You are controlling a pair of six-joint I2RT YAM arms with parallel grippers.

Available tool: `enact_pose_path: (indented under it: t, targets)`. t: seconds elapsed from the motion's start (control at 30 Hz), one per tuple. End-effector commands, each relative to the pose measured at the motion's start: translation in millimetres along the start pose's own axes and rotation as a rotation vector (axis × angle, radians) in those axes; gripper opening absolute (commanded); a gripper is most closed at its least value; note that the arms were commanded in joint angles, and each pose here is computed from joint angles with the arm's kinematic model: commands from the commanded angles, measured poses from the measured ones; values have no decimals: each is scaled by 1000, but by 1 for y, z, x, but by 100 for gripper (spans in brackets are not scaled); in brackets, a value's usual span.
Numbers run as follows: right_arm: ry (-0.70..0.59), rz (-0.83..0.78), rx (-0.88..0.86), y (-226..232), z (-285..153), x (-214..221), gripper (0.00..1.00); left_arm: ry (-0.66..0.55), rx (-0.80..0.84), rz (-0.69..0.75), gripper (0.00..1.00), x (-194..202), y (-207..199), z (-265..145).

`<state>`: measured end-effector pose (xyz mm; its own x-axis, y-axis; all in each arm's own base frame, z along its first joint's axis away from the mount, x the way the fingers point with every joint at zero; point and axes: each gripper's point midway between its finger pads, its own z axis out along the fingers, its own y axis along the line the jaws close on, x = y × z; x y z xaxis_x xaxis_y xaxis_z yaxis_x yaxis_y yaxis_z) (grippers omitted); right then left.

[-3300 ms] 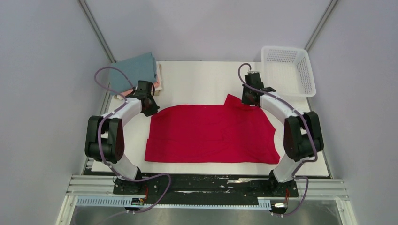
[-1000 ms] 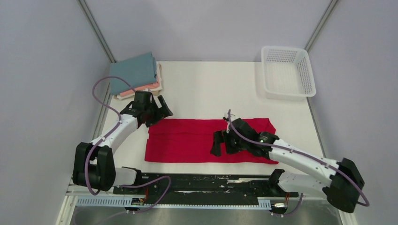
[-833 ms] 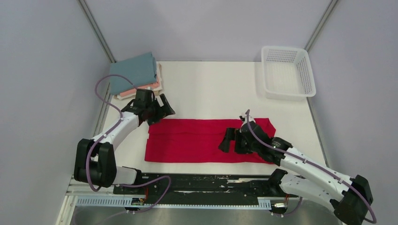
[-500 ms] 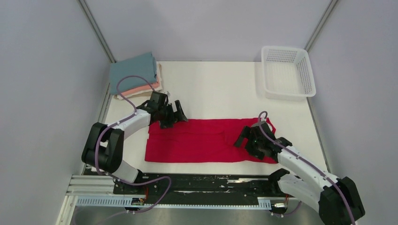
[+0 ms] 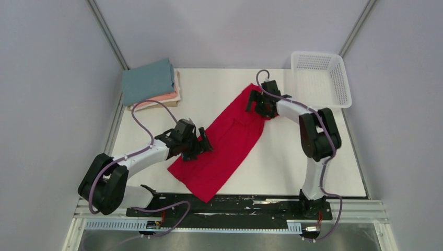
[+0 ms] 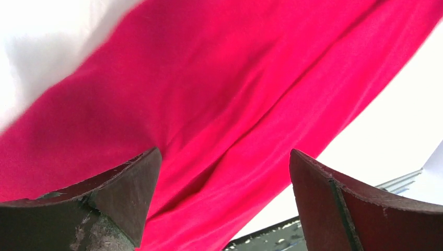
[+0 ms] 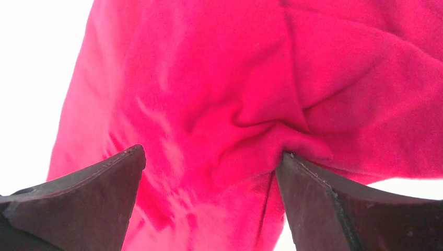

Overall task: Fold and stack the t-shirts
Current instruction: Rotate the tshirt 90 degrees, then grab the bottom of the folded rectangular tshirt with both arms

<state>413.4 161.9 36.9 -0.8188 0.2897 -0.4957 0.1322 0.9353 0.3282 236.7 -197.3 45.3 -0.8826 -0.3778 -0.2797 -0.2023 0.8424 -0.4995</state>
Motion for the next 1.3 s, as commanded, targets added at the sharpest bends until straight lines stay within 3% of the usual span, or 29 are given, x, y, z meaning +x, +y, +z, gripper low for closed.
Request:
enact_pose_path:
  t: [0.0,0.17,0.3,0.4,0.5,0.63,0.73,0.83,1.0,1.13,1.27]
  targets:
    - [-29,-196,-164,45,58,-61,100,-64,42,-109,100,1,-19,-3]
    - [-38,-261,-280,80,114,-93,100,-33,81,-137,100,23,-43,15]
    - [-82,-267,-338,101,121,-114,100,-29,79,-139,100,29,-58,23]
    - [-150,-294,-340,113,105,-137,100,-70,73,-120,100,22,-66,17]
    - [-237,-316,-325,123,61,-167,100,-124,137,-54,100,11,-90,-5]
    - [-303,-320,-197,105,1,-168,100,-199,103,36,100,0,-82,-37]
    - [-204,-247,-115,71,-29,-109,100,-213,33,104,100,5,-51,-50]
    - [-39,-180,-120,51,-55,-16,100,-201,-29,146,100,17,-18,-58]
    - [136,-230,-152,39,-106,126,100,-97,-57,170,100,51,23,-53]
    - [229,-201,-185,32,-138,193,99,-63,-39,138,100,66,36,-44]
    - [276,-170,-198,27,-155,225,93,-23,21,112,97,77,31,-36]
